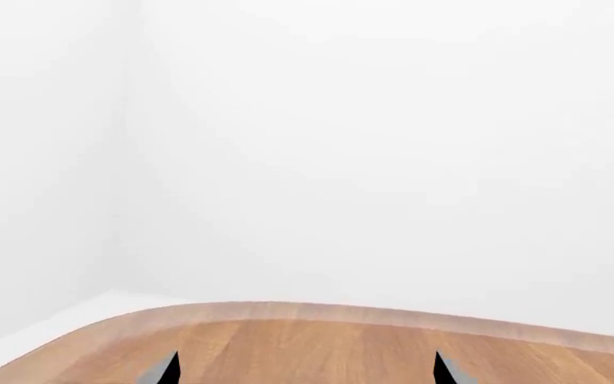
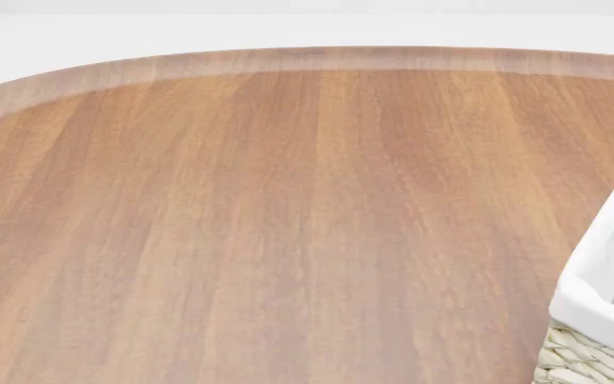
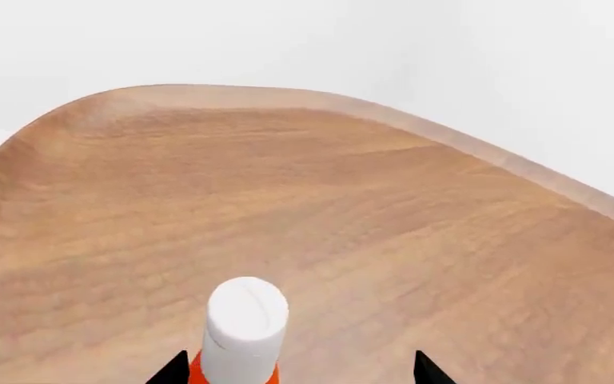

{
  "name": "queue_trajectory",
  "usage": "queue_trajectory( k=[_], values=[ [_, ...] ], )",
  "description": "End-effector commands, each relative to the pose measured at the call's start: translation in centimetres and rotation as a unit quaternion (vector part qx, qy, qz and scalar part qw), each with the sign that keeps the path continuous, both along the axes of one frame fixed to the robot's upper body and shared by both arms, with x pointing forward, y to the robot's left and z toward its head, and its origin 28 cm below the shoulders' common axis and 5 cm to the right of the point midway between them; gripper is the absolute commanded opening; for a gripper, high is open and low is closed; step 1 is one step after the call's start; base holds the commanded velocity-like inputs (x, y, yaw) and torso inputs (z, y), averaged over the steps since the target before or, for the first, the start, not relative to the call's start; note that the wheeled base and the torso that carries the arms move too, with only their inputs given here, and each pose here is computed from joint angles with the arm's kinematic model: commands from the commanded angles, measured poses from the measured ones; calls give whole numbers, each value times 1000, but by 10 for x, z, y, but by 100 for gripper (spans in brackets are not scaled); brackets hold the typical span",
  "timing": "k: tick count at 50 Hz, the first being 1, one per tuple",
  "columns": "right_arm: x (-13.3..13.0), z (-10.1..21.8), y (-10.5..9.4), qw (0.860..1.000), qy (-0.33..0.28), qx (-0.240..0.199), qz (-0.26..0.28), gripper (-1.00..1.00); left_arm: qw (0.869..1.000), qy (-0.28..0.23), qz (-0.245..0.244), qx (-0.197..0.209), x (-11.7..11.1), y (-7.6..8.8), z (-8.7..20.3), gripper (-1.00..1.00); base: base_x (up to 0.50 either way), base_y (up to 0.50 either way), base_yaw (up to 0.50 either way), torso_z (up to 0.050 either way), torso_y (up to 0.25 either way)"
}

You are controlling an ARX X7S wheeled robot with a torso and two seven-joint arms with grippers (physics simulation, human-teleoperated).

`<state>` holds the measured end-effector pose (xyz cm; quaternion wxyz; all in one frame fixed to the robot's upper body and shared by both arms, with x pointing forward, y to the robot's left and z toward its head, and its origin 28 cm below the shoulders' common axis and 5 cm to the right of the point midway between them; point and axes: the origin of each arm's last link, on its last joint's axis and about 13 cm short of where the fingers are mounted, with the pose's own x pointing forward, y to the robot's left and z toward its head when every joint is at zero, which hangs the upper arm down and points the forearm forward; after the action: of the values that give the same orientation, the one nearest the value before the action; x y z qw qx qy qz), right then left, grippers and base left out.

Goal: Pick up the ketchup, and put it in the basket.

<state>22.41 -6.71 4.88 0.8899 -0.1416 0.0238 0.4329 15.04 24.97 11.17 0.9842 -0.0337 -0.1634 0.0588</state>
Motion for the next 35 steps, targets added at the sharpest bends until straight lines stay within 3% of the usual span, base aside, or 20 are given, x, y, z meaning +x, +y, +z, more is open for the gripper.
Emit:
queue_trajectory(
  k=[1,14,29,35],
  values=[
    [10,0,6,1000,12,-4,14,100,1000,-6,3,3,3,-1,0,100,0,0,0,0,0],
    [25,-5,16,999,37,1,25,100,1000,-15,-14,-21,1,0,3,100,0,0,0,0,0],
    [25,-22,33,996,63,-4,55,100,999,-23,-21,-29,-4,2,5,100,0,0,0,0,0],
    [37,-31,36,995,91,4,50,100,999,-34,-29,-22,-9,0,11,100,0,0,0,0,0]
  ],
)
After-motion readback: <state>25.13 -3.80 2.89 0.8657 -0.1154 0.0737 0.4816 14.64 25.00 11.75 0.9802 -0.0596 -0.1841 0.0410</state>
